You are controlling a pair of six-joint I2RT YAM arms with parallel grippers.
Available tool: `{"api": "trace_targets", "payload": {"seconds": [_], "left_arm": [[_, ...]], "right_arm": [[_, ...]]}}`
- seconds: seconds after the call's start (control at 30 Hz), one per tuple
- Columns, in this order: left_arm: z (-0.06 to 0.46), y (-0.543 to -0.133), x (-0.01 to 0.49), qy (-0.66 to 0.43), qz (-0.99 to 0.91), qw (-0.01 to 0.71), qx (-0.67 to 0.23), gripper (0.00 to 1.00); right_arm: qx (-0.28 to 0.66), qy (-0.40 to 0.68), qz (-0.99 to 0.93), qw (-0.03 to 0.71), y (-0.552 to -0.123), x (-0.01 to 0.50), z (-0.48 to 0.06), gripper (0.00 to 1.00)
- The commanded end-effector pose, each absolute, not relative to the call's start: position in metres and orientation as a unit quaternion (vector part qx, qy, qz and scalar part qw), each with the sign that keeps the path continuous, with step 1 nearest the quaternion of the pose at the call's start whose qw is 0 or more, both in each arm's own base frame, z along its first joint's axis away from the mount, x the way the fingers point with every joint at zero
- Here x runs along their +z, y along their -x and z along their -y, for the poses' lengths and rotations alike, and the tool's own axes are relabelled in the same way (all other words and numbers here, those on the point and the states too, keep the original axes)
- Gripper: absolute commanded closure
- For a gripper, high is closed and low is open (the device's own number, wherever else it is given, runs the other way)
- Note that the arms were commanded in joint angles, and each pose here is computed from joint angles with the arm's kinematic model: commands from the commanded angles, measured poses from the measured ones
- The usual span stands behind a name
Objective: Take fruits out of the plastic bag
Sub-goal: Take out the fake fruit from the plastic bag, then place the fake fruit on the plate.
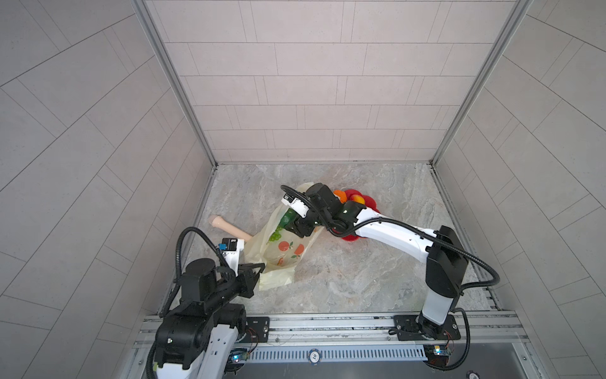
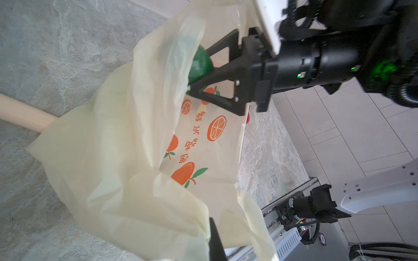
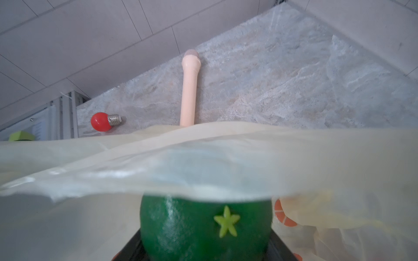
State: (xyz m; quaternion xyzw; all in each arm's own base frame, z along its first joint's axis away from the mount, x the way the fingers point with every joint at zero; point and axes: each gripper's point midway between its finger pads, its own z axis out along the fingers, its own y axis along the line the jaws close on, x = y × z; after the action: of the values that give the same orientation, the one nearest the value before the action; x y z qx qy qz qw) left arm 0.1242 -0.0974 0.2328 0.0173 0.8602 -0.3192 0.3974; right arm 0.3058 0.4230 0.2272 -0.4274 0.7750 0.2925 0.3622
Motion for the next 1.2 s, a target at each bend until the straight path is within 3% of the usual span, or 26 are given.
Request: {"api": "trace_targets", "payload": {"seconds": [0.0, 0.4, 0.8, 0.97, 1.17], "left_arm": [[0.094, -0.127, 0.233, -0.008, -0.864, 0.396, -0.311, 1.0], [0.09, -0.126, 0.236, -0.001, -0.859, 0.411, -0.305, 1.0], [0.089, -0.129, 0.235, 0.007, -0.863, 0.407, -0.301, 1.0], [0.087, -0.129, 0.235, 0.01, -0.862, 0.409, -0.298, 1.0], [0.087, -0.129, 0.237, 0.01, -0.86, 0.414, -0.297, 1.0]], "right_arm": [[0.319, 0.43, -0.761, 0.366, -0.289, 0.257, -0.42, 0.56], [0.313, 0.432, -0.753, 0.387, -0.257, 0.31, -0.376, 0.56], [0.194, 0.292, -0.806, 0.477, -0.284, 0.353, -0.242, 0.56], [0.131, 0.223, -0.836, 0.485, -0.306, 0.339, -0.187, 0.55], [0.072, 0.173, -0.884, 0.428, -0.346, 0.276, -0.153, 0.55]]}}
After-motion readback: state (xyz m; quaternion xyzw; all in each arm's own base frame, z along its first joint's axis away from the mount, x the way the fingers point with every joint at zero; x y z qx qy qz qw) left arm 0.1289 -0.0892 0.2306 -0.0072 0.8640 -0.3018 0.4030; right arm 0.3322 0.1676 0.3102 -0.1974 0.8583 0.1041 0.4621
